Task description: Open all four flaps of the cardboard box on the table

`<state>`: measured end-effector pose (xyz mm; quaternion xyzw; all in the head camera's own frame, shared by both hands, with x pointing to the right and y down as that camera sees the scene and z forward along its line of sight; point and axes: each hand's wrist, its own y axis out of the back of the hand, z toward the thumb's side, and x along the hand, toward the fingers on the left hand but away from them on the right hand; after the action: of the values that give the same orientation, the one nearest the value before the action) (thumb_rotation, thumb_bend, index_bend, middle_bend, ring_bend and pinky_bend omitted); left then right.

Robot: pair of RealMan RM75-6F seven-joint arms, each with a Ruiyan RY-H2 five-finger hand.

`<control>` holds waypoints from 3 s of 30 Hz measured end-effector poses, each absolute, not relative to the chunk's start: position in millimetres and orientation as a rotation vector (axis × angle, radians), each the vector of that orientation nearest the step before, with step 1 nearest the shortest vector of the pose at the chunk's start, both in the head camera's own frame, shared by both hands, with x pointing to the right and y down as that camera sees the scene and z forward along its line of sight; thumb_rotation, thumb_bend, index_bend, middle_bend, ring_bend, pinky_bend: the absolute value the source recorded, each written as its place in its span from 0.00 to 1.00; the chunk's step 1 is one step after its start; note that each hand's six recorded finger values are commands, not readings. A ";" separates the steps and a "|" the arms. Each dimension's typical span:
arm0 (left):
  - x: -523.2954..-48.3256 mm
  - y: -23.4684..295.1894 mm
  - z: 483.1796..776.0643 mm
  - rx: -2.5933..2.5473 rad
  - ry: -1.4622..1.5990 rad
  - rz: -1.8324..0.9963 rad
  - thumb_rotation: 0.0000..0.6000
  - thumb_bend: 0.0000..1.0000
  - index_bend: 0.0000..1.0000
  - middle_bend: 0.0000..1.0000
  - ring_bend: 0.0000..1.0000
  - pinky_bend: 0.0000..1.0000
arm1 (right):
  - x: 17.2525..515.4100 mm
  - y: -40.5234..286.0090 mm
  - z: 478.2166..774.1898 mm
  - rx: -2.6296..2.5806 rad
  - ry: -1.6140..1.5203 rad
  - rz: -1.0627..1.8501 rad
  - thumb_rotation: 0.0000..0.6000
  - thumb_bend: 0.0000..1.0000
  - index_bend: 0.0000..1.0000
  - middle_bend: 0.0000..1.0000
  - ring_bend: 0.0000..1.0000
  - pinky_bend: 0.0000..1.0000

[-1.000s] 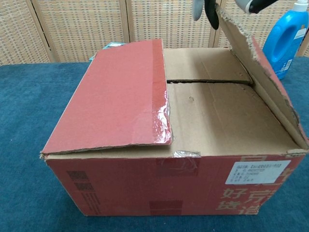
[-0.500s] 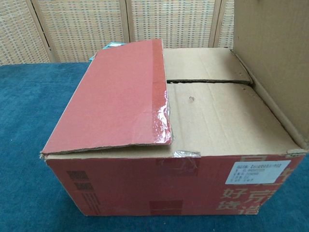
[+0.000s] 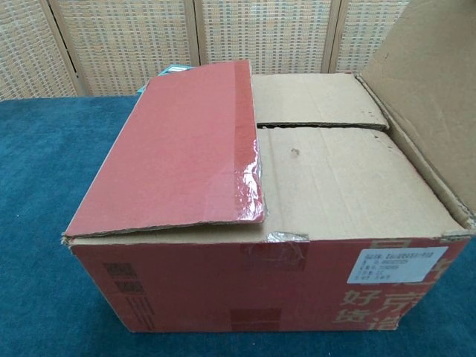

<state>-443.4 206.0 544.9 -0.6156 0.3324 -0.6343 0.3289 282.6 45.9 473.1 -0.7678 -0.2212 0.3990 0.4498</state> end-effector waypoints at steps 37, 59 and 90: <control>-313.7 111.2 522.4 -1.928 0.423 -1.047 0.87 0.86 0.00 0.00 0.00 0.00 | 379.0 101.3 514.6 -1.814 -0.876 1.222 1.00 1.00 0.01 0.01 0.00 0.00; -169.3 82.5 534.5 -2.087 0.057 -0.753 0.87 1.00 0.09 0.00 0.00 0.00 | 400.9 131.1 522.3 -1.752 -1.029 1.302 1.00 1.00 0.01 0.01 0.00 0.00; -99.5 88.3 573.5 -2.189 -0.027 -0.770 0.87 1.00 0.34 0.31 0.14 0.06 | 418.3 132.2 521.1 -1.750 -1.078 1.326 1.00 1.00 0.01 0.01 0.00 0.00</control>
<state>-99.5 88.3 573.5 -0.8648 -0.0106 -0.3041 0.3993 418.3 132.2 521.1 -0.6725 -0.4143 0.5098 0.3408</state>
